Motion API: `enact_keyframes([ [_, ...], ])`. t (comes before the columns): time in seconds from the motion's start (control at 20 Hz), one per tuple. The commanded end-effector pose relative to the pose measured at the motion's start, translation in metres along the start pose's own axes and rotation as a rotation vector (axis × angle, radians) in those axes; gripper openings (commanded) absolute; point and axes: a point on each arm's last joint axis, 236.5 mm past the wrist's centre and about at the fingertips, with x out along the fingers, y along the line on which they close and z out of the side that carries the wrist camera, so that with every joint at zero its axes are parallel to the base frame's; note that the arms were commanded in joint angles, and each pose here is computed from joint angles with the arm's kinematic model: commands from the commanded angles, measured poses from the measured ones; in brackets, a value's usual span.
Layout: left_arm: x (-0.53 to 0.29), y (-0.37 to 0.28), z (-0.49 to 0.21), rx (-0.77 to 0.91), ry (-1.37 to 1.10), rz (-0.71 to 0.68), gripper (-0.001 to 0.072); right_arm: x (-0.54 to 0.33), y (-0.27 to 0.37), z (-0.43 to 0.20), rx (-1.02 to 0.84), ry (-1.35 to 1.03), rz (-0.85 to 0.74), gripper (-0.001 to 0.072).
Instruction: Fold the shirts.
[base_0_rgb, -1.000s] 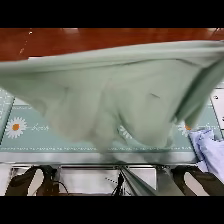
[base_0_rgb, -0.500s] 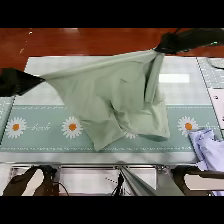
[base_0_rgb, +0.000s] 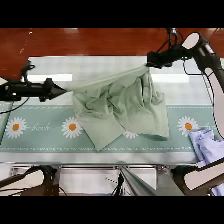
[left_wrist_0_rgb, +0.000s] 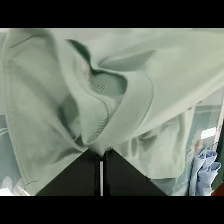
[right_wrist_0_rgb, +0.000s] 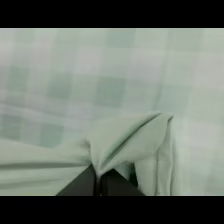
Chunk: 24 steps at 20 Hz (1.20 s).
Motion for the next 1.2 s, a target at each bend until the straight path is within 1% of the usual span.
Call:
enact_keyframes([
  [0.0, 0.032, -0.002, 0.001, -0.087, 0.035, -0.07, 0.0063, 0.0, 0.006, -0.026, 0.0, 0.115, 0.042, 0.0341],
  [0.05, 0.028, -0.007, 0.006, -0.092, 0.021, -0.088, 0.0228, -0.008, 0.007, -0.035, -0.038, 0.153, 0.059, 0.042],
  [0.1, 0.021, -0.012, 0.008, -0.079, 0.029, -0.101, 0.0415, -0.021, 0.005, -0.047, -0.077, 0.206, 0.063, 0.0427],
  [0.15, 0.01, -0.015, 0.009, -0.064, 0.05, -0.113, 0.051, -0.037, -0.004, -0.06, -0.115, 0.265, 0.046, 0.0427],
  [0.2, -0.001, -0.012, 0.007, -0.043, 0.079, -0.103, 0.051, -0.058, -0.023, -0.078, -0.145, 0.347, -0.015, 0.0426],
  [0.25, -0.013, -0.002, 0.0, -0.024, 0.125, -0.071, 0.051, -0.083, -0.052, -0.097, -0.188, 0.441, -0.111, 0.0426],
  [0.3, -0.022, 0.011, -0.01, -0.025, 0.175, -0.028, 0.051, -0.105, -0.077, -0.107, -0.13, 0.485, -0.2, 0.0426],
  [0.35, -0.03, 0.026, -0.027, -0.047, 0.241, 0.019, 0.051, -0.121, -0.092, -0.111, -0.066, 0.477, -0.234, 0.0429],
  [0.4, -0.034, 0.039, -0.044, -0.065, 0.306, 0.061, 0.051, -0.134, -0.102, -0.122, -0.015, 0.492, -0.233, 0.0439],
  [0.45, -0.035, 0.05, -0.061, -0.079, 0.362, 0.092, 0.051, -0.143, -0.111, -0.135, 0.028, 0.512, -0.233, 0.0466],
  [0.55, -0.026, 0.059, -0.086, -0.097, 0.419, 0.093, 0.0511, -0.149, -0.122, -0.164, 0.12, 0.51, -0.188, 0.047],
  [0.65, -0.013, 0.068, -0.102, -0.102, 0.438, 0.1, 0.0549, -0.143, -0.12, -0.183, 0.184, 0.439, -0.104, 0.047],
  [0.8, 0.008, 0.074, -0.105, -0.078, 0.416, 0.134, 0.0559, -0.137, -0.113, -0.193, 0.251, 0.286, -0.011, 0.0471],
  [0.95, 0.03, 0.074, -0.094, -0.028, 0.364, 0.177, 0.0559, -0.14, -0.114, -0.208, 0.273, 0.242, -0.003, 0.0471],
  [1.15, 0.063, 0.077, -0.096, -0.053, 0.357, 0.211, 0.056, -0.148, -0.111, -0.21, 0.246, 0.213, -0.012, 0.0471],
])
